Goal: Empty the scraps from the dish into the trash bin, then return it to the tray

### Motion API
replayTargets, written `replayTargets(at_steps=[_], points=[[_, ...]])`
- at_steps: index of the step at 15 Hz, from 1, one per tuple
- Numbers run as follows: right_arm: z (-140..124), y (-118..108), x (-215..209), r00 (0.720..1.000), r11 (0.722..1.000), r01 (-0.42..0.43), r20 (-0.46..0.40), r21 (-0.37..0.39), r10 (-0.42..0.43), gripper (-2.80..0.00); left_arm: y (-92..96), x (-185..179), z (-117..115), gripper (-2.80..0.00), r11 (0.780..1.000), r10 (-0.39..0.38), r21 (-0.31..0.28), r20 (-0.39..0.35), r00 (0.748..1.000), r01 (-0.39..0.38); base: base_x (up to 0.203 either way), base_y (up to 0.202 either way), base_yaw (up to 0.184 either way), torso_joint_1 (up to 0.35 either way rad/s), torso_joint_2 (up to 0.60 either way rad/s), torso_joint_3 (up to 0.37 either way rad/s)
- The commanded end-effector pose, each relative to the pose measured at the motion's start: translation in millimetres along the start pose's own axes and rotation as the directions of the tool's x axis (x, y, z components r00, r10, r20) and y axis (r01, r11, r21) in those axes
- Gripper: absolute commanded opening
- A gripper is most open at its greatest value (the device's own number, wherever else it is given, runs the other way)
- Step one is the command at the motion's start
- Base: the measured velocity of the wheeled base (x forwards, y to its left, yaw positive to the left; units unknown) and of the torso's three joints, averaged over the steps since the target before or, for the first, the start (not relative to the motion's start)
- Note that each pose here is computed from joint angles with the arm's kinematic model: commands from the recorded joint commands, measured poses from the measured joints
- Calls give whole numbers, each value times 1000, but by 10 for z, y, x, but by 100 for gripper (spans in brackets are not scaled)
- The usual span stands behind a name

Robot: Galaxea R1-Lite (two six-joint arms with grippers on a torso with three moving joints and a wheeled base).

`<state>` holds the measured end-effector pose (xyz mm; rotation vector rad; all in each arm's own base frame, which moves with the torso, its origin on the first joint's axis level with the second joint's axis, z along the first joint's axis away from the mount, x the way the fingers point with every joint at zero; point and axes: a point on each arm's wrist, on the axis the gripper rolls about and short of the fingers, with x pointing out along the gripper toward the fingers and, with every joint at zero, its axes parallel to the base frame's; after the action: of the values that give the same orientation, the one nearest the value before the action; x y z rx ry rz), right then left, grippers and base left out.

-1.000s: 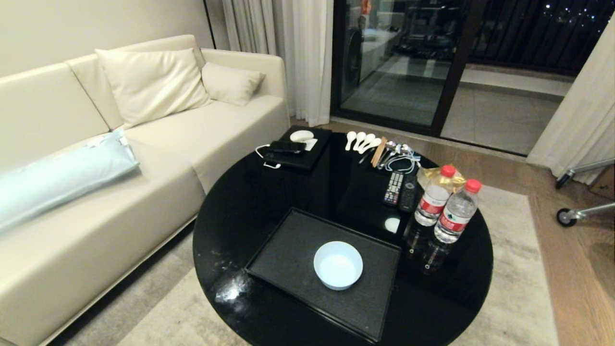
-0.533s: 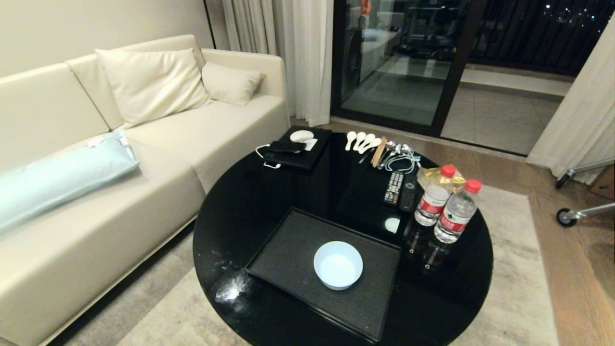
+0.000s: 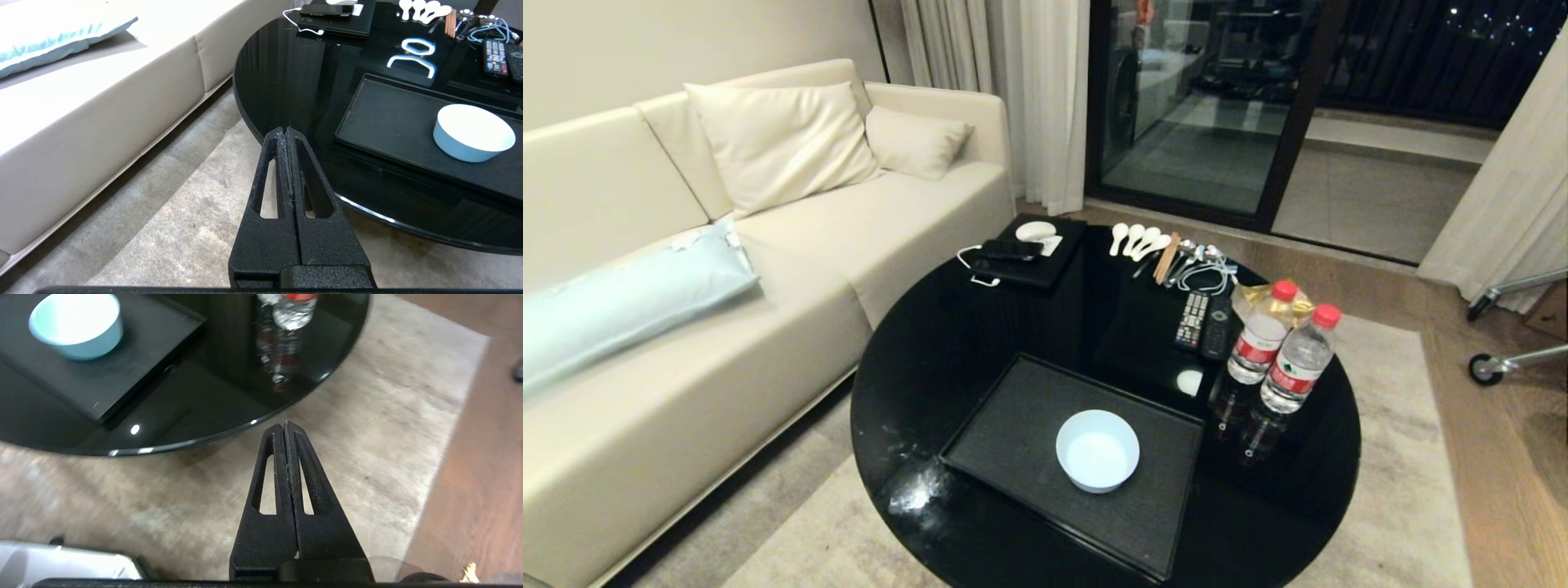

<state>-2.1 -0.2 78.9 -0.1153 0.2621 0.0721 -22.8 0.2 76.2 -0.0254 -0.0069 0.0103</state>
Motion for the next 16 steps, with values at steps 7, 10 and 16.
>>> replayTargets(at_steps=[7,10,16], points=[[-80,21,-186,965,996,77,248,46,-86,-280,0,0,0,-280,1000,0,-1,1,1000,0,0,0,0,0,0,0],[-84,22,-191,963,996,74,256,57,-86,-280,0,0,0,-280,1000,0,-1,1,1000,0,0,0,0,0,0,0],[-82,22,-191,963,995,72,257,69,-88,-280,0,0,0,-280,1000,0,-1,1,1000,0,0,0,0,0,0,0]])
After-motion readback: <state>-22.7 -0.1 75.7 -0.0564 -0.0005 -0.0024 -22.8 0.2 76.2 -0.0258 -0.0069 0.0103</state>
